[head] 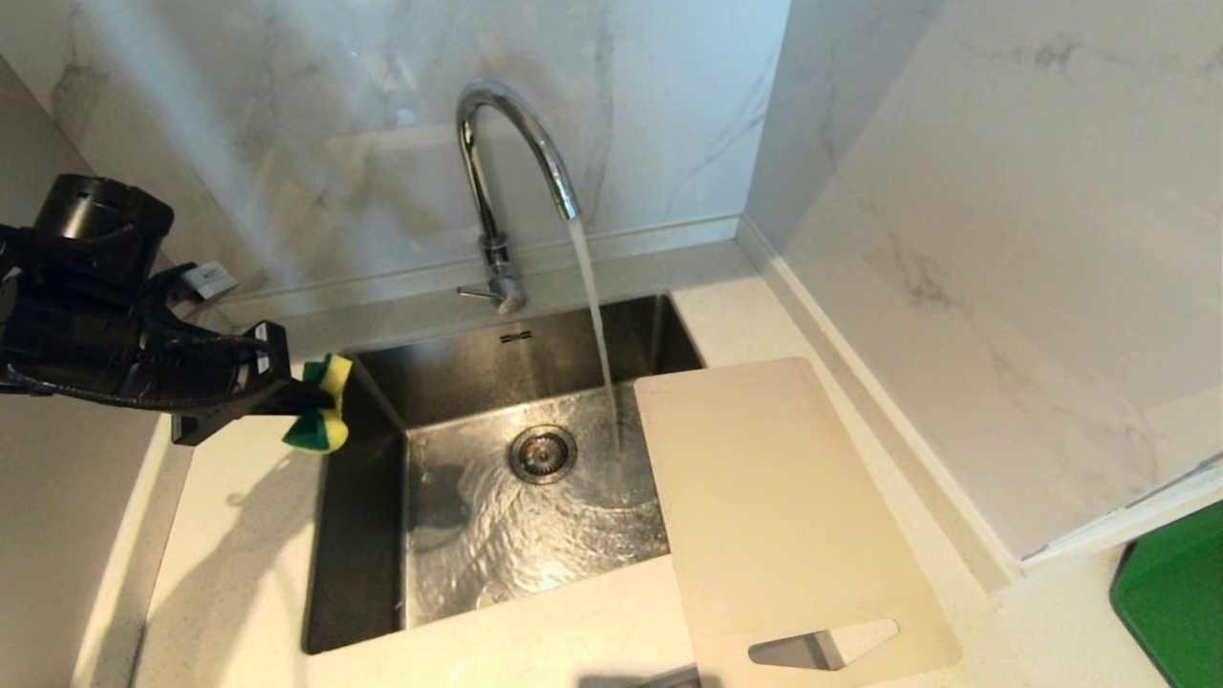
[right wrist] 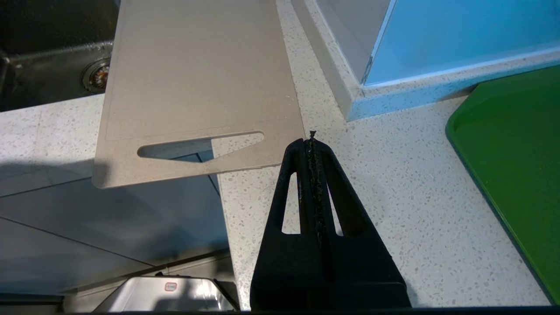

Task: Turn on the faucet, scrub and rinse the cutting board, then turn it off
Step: Put down the cleaning cloth

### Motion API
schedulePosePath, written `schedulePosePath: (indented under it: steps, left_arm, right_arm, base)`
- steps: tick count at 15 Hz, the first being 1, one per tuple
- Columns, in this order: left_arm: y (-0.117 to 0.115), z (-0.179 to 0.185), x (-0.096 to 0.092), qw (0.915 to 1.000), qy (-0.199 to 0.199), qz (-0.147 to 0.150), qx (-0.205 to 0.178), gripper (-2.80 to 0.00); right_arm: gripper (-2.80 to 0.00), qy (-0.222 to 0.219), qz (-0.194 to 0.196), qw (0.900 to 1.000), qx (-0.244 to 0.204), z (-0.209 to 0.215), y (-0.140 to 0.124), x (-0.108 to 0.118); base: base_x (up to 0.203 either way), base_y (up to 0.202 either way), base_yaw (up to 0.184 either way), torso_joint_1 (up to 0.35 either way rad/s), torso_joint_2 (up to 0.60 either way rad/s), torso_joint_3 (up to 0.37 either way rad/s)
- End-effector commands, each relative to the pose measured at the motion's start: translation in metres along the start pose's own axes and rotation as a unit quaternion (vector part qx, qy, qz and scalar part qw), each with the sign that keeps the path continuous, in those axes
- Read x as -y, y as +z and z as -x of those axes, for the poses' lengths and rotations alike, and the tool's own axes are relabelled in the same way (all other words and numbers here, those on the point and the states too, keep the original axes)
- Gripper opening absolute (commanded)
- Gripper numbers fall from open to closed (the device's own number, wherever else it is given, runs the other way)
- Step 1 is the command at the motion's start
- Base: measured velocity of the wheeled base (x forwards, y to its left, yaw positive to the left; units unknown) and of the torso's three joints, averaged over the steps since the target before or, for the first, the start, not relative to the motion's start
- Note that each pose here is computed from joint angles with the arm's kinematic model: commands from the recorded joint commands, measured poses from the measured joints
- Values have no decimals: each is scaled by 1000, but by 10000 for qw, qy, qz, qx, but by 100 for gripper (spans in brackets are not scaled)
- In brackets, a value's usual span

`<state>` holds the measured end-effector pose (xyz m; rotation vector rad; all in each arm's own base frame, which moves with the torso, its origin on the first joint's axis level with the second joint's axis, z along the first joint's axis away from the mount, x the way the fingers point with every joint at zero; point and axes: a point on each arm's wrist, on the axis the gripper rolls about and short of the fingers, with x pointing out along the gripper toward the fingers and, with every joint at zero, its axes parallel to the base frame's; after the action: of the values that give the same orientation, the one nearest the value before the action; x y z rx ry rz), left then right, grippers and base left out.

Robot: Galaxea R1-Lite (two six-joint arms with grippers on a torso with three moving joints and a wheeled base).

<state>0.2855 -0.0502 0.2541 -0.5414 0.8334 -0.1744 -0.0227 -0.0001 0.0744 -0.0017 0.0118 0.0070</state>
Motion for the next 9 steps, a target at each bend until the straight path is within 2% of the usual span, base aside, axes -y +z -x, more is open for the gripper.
schedulePosePath:
  steps: [1,6,8,9]
  left_arm:
    - [0,4,1,10000,-8,-64,15,-280]
    - [-6,1,-6,9950,681,-711,-136,-280]
    - [-12,3,-13,9886,1035,-1005,-441,-280]
    - [-14,4,-18,9871,1130,-1003,-536,-280]
  right_arm:
    - [-280,3,-1,10000,3,0,0,0]
    - [-280,3,-1,10000,-2,0,0,0]
    - [-280,3,-1,10000,-1,0,0,0]
    - [-280,3,-8,10000,-2,0,0,0]
  base:
    - [0,0,0,0,0,0]
    - [0,0,0,0,0,0]
    - [0,0,0,0,0,0]
    - [0,0,0,0,0,0]
